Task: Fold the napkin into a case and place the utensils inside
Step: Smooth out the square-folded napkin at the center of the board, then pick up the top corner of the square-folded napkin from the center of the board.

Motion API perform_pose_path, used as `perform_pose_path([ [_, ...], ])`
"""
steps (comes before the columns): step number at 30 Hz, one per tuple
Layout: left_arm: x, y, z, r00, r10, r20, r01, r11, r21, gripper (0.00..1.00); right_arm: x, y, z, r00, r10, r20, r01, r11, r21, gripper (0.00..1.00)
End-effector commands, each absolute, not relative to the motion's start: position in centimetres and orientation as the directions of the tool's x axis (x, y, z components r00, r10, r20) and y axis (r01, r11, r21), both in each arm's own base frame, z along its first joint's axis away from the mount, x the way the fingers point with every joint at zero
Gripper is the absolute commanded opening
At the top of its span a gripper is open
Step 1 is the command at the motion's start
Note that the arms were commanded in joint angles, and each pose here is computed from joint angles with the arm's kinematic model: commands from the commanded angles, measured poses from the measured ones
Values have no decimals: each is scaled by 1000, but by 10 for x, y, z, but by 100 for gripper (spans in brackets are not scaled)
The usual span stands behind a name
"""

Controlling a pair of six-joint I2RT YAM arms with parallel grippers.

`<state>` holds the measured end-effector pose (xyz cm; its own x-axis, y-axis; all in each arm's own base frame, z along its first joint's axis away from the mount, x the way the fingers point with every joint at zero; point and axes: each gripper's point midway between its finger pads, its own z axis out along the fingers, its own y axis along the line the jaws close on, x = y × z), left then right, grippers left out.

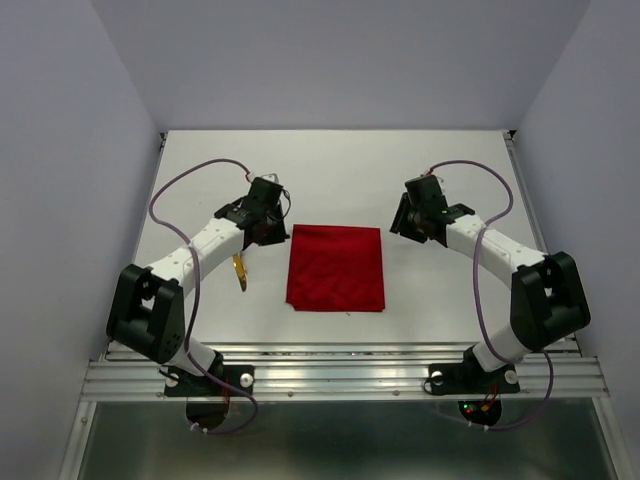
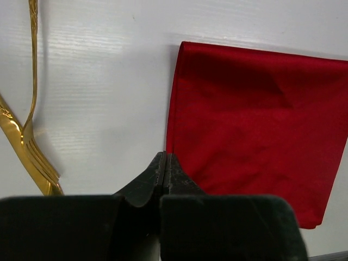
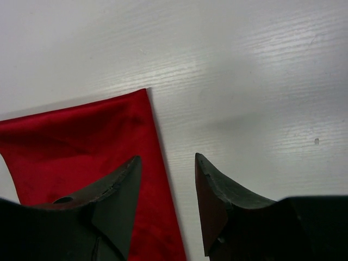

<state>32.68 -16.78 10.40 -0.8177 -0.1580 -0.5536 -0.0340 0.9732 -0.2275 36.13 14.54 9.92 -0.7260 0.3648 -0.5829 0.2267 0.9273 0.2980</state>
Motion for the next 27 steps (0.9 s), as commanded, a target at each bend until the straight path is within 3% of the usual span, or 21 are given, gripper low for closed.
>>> perform_pose_path([
  [1, 314, -166, 126, -799, -153, -581, 3, 966, -259, 6, 357, 151, 117, -715, 339, -612, 183, 935, 304, 50],
  [7, 302, -143, 133, -791, -186, -583, -48, 969, -244, 9, 341, 192, 128, -728, 229, -646, 82, 965, 249, 53],
  [16, 300, -79, 142, -742, -289, -605, -205, 957, -206, 9, 272, 314, 110, -757, -22, -653, -186, 966, 182, 63],
  [22, 295, -58, 151, -684, -375, -626, -290, 927, -238, 9, 213, 386, 87, -727, -223, -650, -364, 927, 88, 61],
  [27, 291, -42, 154, -649, -417, -636, -332, 908, -256, 10, 194, 423, 77, -716, -272, -643, -420, 904, 84, 57],
])
